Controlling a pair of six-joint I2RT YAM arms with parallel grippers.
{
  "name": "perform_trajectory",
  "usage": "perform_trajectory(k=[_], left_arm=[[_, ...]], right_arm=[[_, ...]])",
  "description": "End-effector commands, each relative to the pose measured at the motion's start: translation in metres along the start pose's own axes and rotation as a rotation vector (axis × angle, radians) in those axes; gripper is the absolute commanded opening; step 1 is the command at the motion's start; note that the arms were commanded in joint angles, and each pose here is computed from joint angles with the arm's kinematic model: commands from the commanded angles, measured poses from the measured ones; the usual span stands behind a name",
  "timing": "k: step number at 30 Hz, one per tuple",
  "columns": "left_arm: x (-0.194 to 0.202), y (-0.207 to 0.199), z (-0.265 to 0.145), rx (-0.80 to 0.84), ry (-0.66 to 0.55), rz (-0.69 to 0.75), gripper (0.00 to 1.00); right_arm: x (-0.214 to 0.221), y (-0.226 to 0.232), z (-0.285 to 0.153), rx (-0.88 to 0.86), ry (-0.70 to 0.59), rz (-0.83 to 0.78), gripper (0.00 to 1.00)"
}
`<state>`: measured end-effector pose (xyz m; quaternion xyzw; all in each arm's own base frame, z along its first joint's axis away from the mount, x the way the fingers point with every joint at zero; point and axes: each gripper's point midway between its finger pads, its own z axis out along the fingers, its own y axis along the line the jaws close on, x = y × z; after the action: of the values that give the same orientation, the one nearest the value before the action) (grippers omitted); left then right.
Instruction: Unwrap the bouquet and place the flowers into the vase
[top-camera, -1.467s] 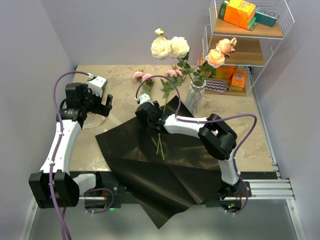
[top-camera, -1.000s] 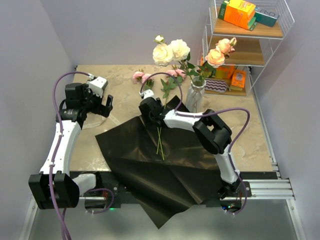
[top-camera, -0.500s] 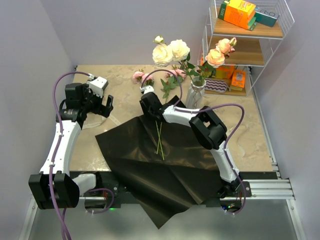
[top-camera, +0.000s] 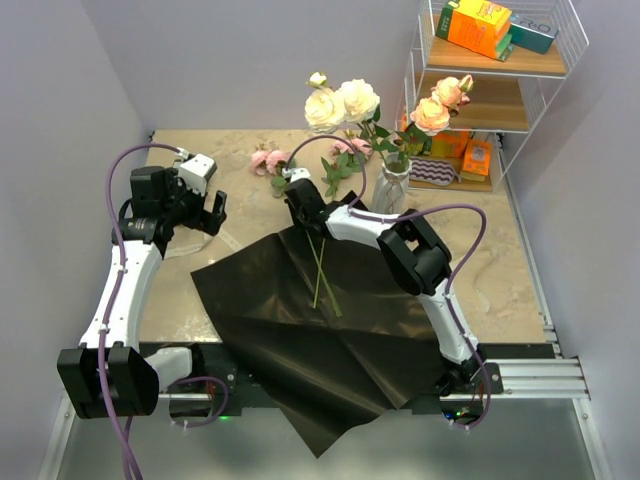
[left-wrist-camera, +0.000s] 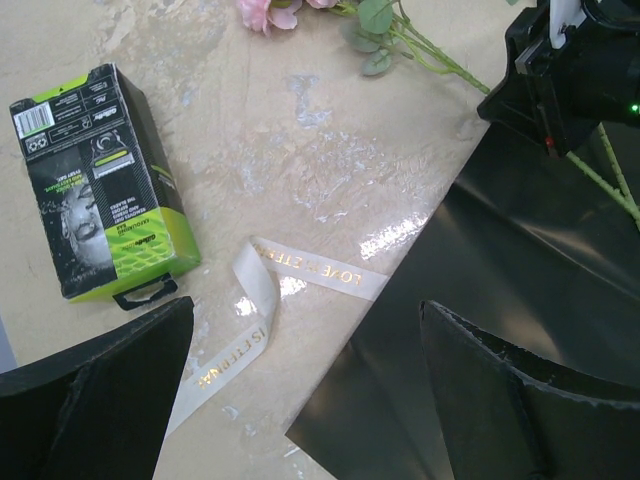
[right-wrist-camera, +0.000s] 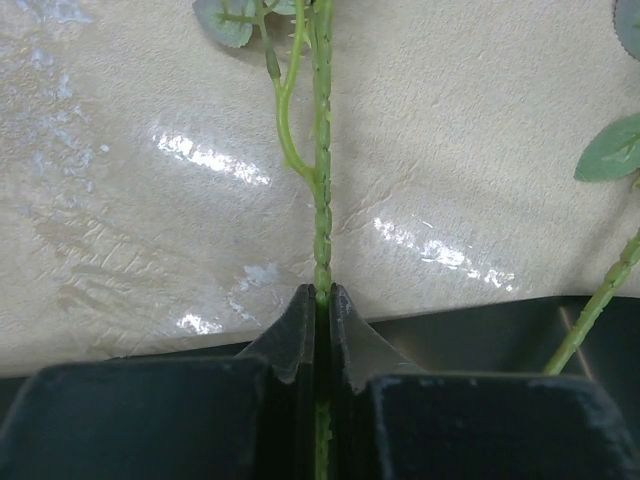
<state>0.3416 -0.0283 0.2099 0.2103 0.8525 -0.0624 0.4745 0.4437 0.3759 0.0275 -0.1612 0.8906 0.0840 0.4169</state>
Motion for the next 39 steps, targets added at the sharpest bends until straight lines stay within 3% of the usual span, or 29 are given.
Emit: perform_trajectory(k=[1,10,17,21,24,29,33,39], left_arm=[[-0.024,0.009,-0.012,-0.041,-0.065,0.002,0.99],[-0.06,0.054,-0.042,-0.055,-0.136,-0.188,0.99],[-0.061,0.062,-0.053,-0.072,-0.162,-0.204,0.99],[-0.054,0.062,-0.05,-0.066,-0.148,-0.217,0.99],[-0.057,0.064,-0.052,-0.073,-0.155,-0.218,0.99],[-0.067,0.07,-0.06,-0.101,-0.183,-0.231,0.99],[-0.073,0.074,-0.066,-0.122,-0.219,-0.241,0.99],[-0.056,0.067,-0.052,-0.067,-0.182,-0.247,0.99]], right_arm=[[-0.027,0.005,-0.02,-0.028,-0.053,0.031,0.0],[-0.066,0.022,-0.078,-0.079,-0.206,0.002,0.0],[-0.079,0.055,-0.163,-0.095,-0.396,-0.131,0.0],[-0.121,0.061,-0.235,-0.172,-0.561,-0.113,0.0],[-0.141,0.066,-0.274,-0.185,-0.638,-0.19,0.0],[-0.201,0.033,-0.356,-0.13,-0.809,-0.156,0.0],[-0.222,0.013,-0.39,-0.073,-0.858,-0.175,0.0],[-0.266,-0.005,-0.469,-0.129,-1.055,-0.119,0.0]])
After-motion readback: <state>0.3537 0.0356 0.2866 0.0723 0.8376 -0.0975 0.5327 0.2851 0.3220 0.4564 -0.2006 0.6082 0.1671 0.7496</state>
